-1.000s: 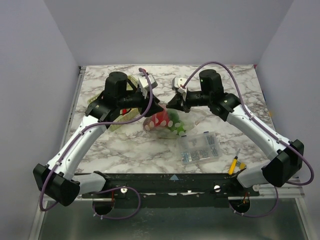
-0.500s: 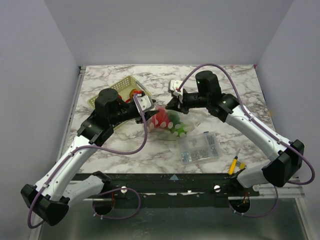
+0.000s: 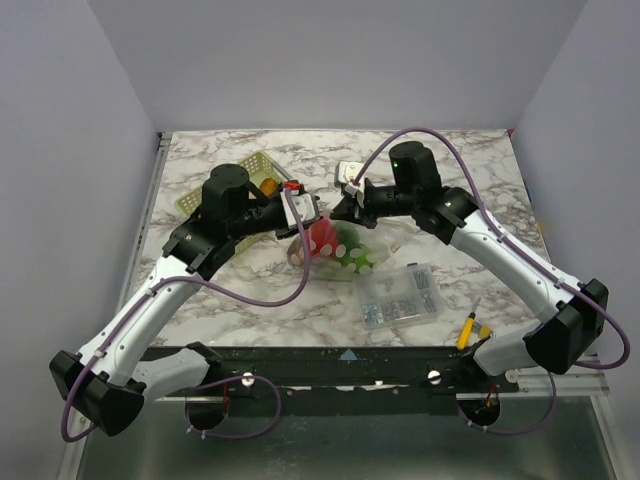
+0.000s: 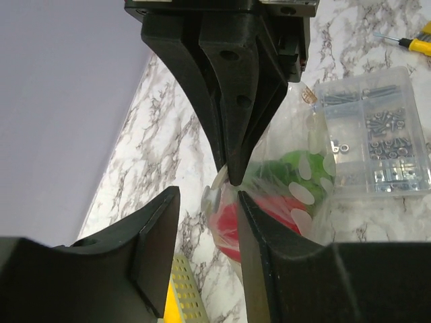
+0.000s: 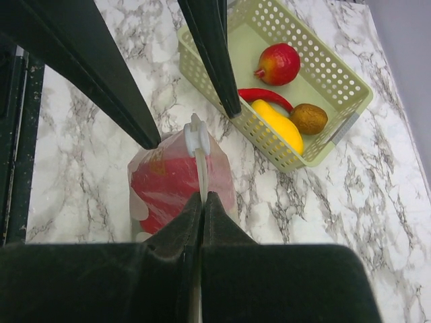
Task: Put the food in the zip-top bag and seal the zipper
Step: Zip the zipper food storage bag at the center of the board.
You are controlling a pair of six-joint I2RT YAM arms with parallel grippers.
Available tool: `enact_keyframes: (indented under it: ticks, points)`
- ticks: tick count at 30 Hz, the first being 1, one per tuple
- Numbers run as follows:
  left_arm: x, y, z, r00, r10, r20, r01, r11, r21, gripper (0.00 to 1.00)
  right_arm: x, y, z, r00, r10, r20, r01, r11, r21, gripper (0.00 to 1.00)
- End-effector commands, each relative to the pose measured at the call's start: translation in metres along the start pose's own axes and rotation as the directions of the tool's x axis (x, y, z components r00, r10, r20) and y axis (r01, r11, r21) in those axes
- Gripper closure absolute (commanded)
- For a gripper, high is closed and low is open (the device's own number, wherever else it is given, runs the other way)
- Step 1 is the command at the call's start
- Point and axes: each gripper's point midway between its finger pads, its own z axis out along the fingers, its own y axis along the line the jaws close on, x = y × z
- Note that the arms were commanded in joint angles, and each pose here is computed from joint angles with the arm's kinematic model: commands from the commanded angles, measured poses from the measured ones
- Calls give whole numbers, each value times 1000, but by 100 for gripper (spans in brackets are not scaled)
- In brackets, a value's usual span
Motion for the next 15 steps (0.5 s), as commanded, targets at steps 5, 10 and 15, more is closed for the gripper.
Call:
enact_keyframes:
  ticks: [5,10,15]
  points:
    - [-1,-5,8,999,37,-10,-36,997,75,65,-10,-4,-1,1000,-27,3,27,1000,11,100]
    - [0,-6,9,999,36,-6,-35,996,82,76,-11,-2,-1,999,-33,11,33,999,4,100]
    - [1,-8,12,1000,31,-5,-30,995,99,85,-12,0,0,999,-43,21,43,999,-4,100]
